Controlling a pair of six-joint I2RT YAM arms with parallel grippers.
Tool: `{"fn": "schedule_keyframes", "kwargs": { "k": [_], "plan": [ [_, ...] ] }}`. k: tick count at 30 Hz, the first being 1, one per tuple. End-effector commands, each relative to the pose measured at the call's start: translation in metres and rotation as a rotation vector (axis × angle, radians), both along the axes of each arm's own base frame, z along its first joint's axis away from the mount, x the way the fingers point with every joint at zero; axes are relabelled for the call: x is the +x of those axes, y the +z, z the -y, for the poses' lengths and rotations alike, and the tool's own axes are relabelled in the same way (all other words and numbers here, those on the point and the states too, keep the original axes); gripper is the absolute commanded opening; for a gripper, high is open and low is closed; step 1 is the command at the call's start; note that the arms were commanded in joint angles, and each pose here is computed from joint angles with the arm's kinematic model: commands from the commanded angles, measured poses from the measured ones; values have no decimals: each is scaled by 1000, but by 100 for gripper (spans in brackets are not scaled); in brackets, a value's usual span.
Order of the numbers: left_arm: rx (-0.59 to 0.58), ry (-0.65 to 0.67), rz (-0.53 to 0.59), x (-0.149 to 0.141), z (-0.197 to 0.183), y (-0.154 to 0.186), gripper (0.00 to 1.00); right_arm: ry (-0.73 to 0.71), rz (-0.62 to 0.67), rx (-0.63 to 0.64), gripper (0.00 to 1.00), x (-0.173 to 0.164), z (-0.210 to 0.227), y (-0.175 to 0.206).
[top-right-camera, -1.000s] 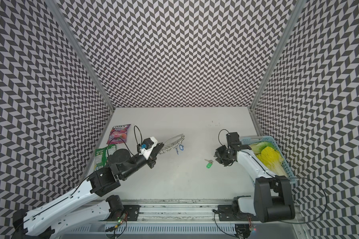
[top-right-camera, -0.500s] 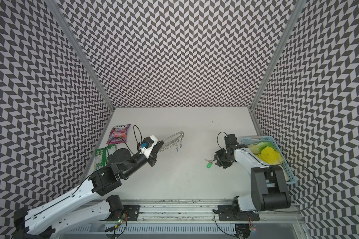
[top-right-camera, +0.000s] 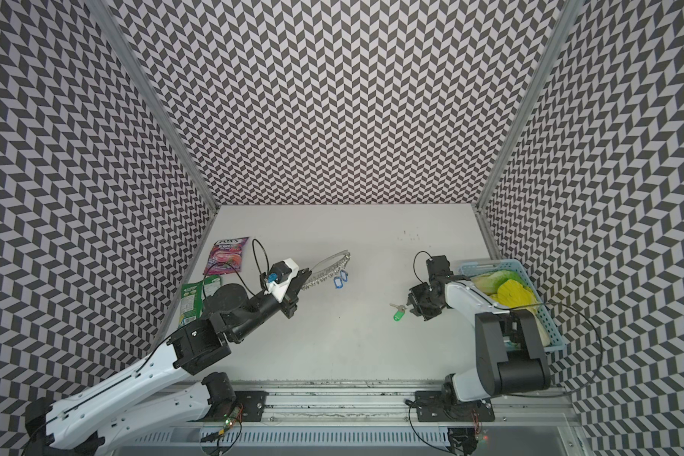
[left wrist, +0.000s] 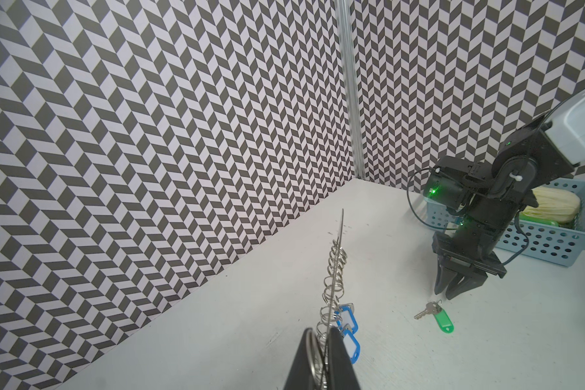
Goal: Attach keys to a key ring
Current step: Pick up the key from the center of the board.
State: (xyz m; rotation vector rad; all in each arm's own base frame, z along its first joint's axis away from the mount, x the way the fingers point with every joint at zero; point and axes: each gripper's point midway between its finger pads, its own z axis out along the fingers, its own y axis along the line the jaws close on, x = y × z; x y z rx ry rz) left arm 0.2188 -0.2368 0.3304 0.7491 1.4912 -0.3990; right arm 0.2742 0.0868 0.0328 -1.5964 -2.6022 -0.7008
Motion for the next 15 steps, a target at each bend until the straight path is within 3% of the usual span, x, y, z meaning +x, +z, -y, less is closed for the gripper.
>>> {"fn": "schedule_keyframes", "kwargs": {
  "k": [1,15],
  "plan": [
    [-53,8,47,-1,-6,17,0,-19,31,-12,23,11,1,3],
    [-55,11,46,-3,-8,16,0,-21,22,5,21,10,-8,-1]
  ]
}}
